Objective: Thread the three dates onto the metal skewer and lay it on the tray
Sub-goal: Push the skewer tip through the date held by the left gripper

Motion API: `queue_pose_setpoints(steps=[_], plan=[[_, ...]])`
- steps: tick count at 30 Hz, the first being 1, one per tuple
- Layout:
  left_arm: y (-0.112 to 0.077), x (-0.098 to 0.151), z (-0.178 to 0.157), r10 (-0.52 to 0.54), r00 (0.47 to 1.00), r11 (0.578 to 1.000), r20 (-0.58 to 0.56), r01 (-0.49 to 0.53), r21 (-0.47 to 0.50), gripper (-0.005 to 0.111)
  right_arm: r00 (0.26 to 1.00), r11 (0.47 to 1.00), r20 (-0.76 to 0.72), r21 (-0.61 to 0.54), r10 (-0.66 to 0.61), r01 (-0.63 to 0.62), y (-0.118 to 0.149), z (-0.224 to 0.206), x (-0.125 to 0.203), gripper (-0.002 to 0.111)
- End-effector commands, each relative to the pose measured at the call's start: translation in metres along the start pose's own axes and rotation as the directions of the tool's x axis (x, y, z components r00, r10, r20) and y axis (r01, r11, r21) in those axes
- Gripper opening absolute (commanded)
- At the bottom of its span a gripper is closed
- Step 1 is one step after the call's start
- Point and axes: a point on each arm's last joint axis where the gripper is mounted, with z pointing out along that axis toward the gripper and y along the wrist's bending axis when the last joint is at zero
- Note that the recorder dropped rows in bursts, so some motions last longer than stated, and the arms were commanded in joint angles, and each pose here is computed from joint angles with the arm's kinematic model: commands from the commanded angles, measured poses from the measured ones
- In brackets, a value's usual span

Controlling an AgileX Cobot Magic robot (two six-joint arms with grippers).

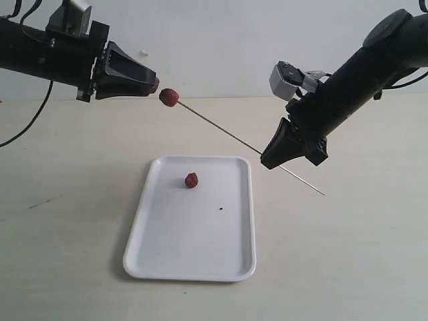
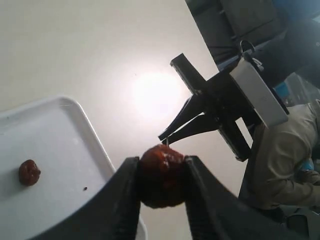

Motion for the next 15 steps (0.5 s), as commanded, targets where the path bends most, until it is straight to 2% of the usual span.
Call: queue_pose_setpoints(steps=[1, 15], plan=[[-0.0021, -0.003, -0.0058, -0.005, 1.0, 1.0, 0.02, 0.005, 0.006, 0.03, 1.0, 1.0, 0.004, -0.008, 0.009, -0.009, 0.0012, 0.0004, 0.0001, 0.0], [-0.0066, -0.001, 0.002, 0.0, 1.0, 1.0, -0.002, 0.0, 0.012, 0.03, 0.999, 0.999, 0.03, 0.004, 0.036, -0.036, 0.0, 0.0003, -0.0023, 0.0]])
